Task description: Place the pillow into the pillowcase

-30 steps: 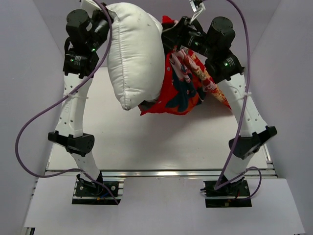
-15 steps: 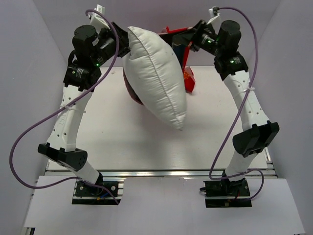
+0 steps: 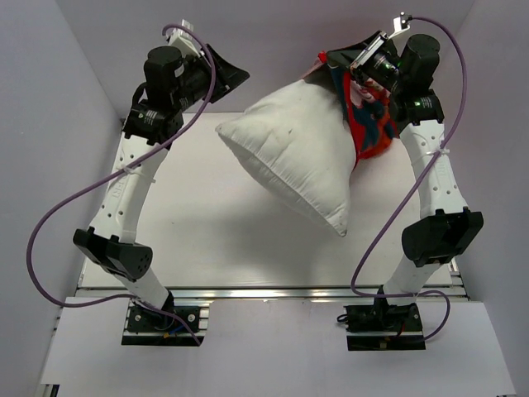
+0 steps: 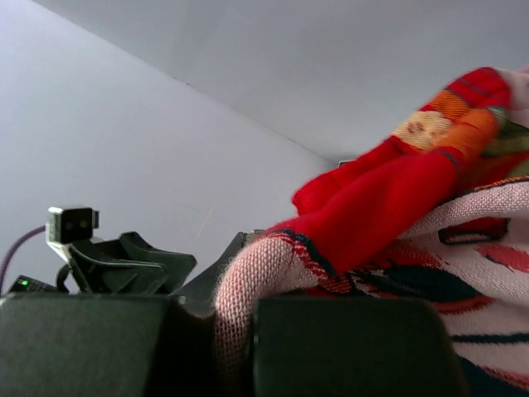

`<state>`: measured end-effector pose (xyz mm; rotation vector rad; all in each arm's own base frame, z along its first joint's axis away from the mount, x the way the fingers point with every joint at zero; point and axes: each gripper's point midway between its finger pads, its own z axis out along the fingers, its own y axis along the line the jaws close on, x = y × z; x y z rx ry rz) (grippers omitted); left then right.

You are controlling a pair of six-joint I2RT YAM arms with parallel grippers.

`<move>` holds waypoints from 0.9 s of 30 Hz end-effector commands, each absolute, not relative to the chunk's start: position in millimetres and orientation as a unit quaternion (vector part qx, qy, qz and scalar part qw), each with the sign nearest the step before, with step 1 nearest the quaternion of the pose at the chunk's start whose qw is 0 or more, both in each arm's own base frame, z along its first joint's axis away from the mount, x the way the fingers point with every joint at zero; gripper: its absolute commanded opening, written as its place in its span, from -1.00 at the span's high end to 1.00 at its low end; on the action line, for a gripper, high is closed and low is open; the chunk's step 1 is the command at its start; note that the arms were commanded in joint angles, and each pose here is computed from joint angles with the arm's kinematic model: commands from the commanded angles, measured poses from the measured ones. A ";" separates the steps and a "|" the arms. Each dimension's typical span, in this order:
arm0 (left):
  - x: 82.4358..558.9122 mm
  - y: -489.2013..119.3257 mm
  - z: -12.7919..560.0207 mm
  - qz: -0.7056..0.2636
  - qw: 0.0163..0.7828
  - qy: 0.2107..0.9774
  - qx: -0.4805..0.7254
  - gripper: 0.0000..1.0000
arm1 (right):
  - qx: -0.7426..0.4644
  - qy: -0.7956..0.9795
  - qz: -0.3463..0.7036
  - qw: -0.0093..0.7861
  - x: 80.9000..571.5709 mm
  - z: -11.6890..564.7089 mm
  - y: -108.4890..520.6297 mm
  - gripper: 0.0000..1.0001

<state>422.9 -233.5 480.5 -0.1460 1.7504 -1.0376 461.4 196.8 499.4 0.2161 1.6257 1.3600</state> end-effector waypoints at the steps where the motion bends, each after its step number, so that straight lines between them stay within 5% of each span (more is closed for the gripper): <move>1: 404.4 -212.3 491.4 -0.406 0.553 0.724 -0.067 -0.07 | 0.023 0.546 0.604 0.580 405.5 614.6 184.3 1.00; 15: 367.2 -120.3 318.5 -0.255 0.514 0.802 -0.164 -0.08 | 0.044 0.562 0.612 0.555 405.2 605.7 181.7 1.00; 27: 357.6 -34.8 380.0 -0.154 0.597 0.755 -0.224 -0.35 | 0.050 0.556 0.623 0.548 397.5 615.5 181.0 1.00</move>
